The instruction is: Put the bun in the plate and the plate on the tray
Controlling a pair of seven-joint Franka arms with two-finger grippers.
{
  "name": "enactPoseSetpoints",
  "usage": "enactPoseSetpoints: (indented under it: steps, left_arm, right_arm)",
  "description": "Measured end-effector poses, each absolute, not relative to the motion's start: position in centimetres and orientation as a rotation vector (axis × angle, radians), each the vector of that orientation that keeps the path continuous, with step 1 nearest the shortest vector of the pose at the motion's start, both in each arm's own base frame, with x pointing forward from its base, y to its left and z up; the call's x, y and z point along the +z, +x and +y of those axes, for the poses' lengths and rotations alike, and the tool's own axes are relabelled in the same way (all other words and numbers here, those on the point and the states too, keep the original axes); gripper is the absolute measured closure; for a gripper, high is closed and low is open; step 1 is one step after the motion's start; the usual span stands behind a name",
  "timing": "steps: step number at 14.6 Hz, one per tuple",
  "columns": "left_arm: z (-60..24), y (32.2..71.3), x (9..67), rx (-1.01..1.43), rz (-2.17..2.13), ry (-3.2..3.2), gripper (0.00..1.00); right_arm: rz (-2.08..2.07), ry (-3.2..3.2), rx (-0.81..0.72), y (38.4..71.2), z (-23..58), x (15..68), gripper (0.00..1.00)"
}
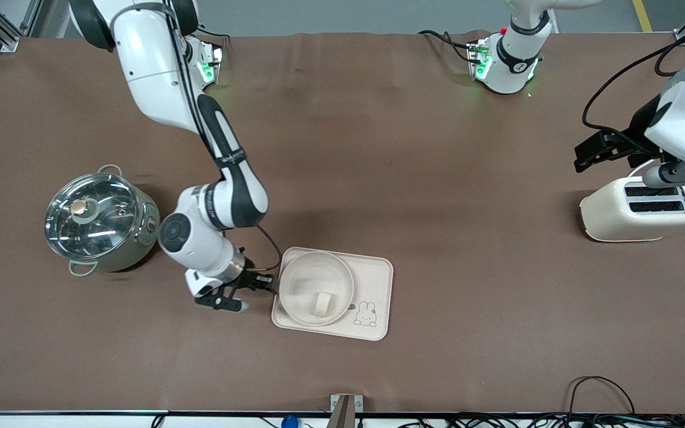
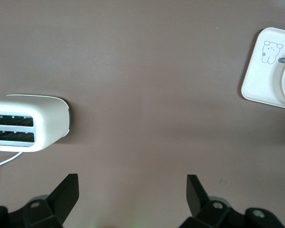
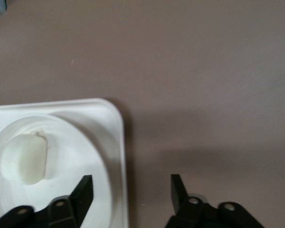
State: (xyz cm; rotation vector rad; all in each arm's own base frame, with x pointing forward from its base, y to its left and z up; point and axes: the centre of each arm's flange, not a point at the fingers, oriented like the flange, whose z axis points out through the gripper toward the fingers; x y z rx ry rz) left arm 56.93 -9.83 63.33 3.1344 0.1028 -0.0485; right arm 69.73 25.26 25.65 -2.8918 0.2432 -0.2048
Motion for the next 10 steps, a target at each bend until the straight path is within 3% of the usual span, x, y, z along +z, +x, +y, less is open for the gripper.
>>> enactPoseSetpoints:
  steps: [2, 6, 10]
  left_arm:
    - [-9.7, 57.0, 63.3, -0.05, 0.106, 3.136, 0.0]
    - [-9.6, 57.0, 63.2, -0.053, 0.108, 3.137, 0.0]
    - [-9.8, 56.9, 63.1, -0.056, 0.111, 3.137, 0.0]
  right_arm:
    - [0.2, -2.936, -0.207, 70.6, 21.7, 29.8, 0.01]
    - [0.075, -3.01, -0.1, 70.3, 9.6, 39.5, 0.0]
    - [0.015, -3.058, -0.018, 67.0, 0.2, 47.8, 0.0]
